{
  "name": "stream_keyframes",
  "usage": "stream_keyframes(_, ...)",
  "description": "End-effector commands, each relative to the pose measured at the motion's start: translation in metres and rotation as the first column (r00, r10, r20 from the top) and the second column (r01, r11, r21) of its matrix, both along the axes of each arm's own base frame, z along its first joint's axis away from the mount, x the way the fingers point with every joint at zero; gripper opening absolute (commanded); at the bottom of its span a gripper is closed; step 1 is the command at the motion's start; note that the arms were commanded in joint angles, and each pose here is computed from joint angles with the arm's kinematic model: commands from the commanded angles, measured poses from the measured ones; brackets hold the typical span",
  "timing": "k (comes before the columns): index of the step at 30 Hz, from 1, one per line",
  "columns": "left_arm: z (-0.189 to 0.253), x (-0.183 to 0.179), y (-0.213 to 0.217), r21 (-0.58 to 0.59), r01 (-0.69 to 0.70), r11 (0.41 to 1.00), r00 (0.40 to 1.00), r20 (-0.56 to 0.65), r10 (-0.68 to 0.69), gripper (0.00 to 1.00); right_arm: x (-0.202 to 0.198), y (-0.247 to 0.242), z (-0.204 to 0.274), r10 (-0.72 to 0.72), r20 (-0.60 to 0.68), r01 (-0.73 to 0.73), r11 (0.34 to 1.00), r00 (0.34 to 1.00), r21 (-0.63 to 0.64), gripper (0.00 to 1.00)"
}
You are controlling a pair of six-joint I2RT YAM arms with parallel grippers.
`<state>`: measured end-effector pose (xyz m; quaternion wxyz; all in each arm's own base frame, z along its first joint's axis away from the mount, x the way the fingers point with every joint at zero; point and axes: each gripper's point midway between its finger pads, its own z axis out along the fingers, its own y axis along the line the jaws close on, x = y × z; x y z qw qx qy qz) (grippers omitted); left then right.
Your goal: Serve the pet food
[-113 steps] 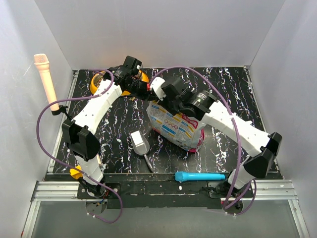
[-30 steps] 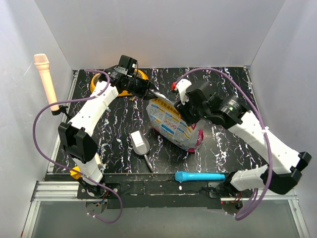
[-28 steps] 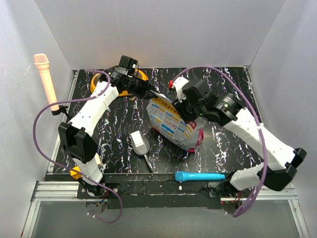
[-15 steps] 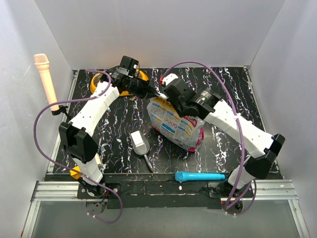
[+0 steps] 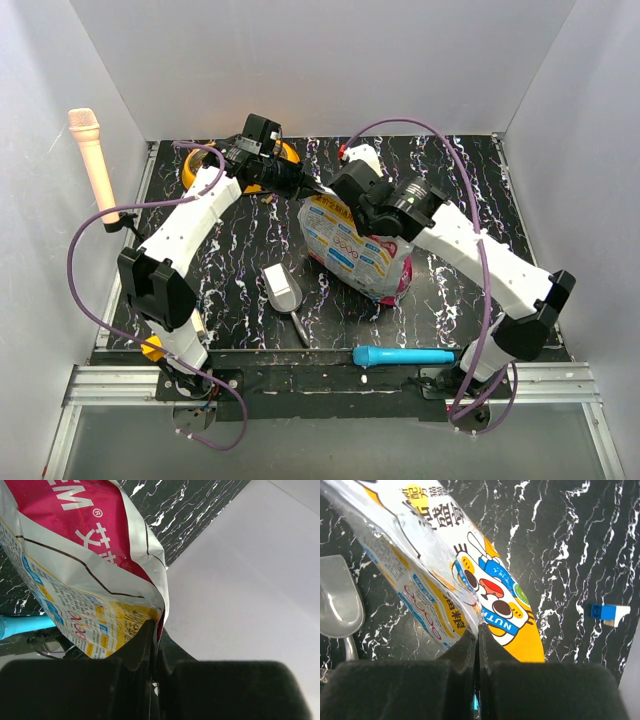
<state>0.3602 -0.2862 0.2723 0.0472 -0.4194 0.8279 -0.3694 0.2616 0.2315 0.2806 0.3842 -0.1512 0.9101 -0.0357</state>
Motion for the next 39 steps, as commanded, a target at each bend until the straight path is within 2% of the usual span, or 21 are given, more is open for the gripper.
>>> stream_keyframes(1, 0.036, -0.006, 0.009, -0.052, -0.02, 0.998, 0.996, 0.085, 0.024, 0.0, 0.005, -0.018, 0.043, 0.092, 0.135, -0.099, 0.994, 0.986, 0.044, 0.02)
stream_keyframes(2, 0.038, -0.006, 0.009, -0.055, -0.021, 0.998, 0.996, 0.088, 0.025, 0.0, 0.003, -0.019, 0.043, 0.119, 0.135, -0.125, 0.991, 0.984, 0.04, 0.08)
stream_keyframes(3, 0.038, -0.007, 0.009, -0.056, -0.022, 0.998, 0.996, 0.088, 0.026, 0.0, 0.0, -0.019, 0.042, 0.145, 0.127, -0.151, 0.988, 0.981, 0.037, 0.23)
stream_keyframes(5, 0.039, -0.007, 0.009, -0.059, -0.023, 0.998, 0.996, 0.089, 0.029, 0.0, -0.006, -0.02, 0.038, 0.183, 0.096, -0.187, 0.982, 0.978, 0.033, 0.39)
stream_keyframes(9, 0.039, -0.007, 0.009, -0.063, -0.025, 0.998, 0.996, 0.087, 0.031, 0.0, -0.023, -0.017, 0.032, 0.27, 0.046, -0.272, 0.96, 0.962, 0.063, 0.51)
stream_keyframes(11, 0.04, -0.007, 0.008, -0.066, -0.022, 0.998, 0.996, 0.087, 0.028, 0.0, -0.031, -0.018, 0.037, 0.296, 0.05, -0.3, 0.949, 0.954, 0.094, 0.54)
stream_keyframes(12, 0.041, -0.008, 0.008, -0.068, -0.021, 0.997, 0.996, 0.089, 0.027, 0.04, -0.036, -0.016, 0.04, 0.324, 0.052, -0.328, 0.937, 0.945, 0.118, 0.55)
stream_keyframes(15, 0.043, -0.009, 0.009, -0.071, -0.022, 0.997, 0.995, 0.092, 0.028, 0.23, -0.051, -0.005, 0.051, 0.407, 0.064, -0.412, 0.891, 0.911, 0.191, 0.56)
stream_keyframes(16, 0.044, -0.01, 0.009, -0.073, -0.021, 0.997, 0.995, 0.095, 0.028, 0.32, -0.054, -0.004, 0.054, 0.419, 0.074, -0.425, 0.88, 0.905, 0.214, 0.56)
stream_keyframes(19, 0.043, -0.013, 0.009, -0.073, -0.013, 0.997, 0.996, 0.088, 0.02, 0.47, -0.065, 0.006, 0.063, 0.477, 0.1, -0.485, 0.83, 0.873, 0.274, 0.57)
stream_keyframes(21, 0.043, -0.016, 0.009, -0.072, -0.005, 0.997, 0.997, 0.08, 0.011, 0.53, -0.066, 0.01, 0.067, 0.483, 0.112, -0.493, 0.819, 0.868, 0.294, 0.57)
stream_keyframes(23, 0.044, -0.018, 0.01, -0.07, 0.0, 0.998, 0.997, 0.082, 0.006, 0.58, -0.065, 0.01, 0.073, 0.476, 0.122, -0.489, 0.819, 0.871, 0.301, 0.58)
stream_keyframes(31, 0.043, -0.035, 0.014, -0.059, 0.028, 0.998, 0.998, 0.053, -0.025, 0.66, -0.062, 0.019, 0.083, 0.484, 0.133, -0.5, 0.807, 0.865, 0.314, 0.59)
stream_keyframes(35, 0.047, -0.051, 0.02, -0.058, 0.03, 0.998, 0.999, 0.031, -0.028, 0.79, -0.058, 0.021, 0.091, 0.464, 0.15, -0.487, 0.811, 0.873, 0.325, 0.59)
stream_keyframes(39, 0.043, -0.061, 0.023, -0.066, 0.034, 0.997, 0.999, 0.002, -0.034, 0.8, -0.058, 0.022, 0.098, 0.461, 0.169, -0.491, 0.803, 0.871, 0.338, 0.59)
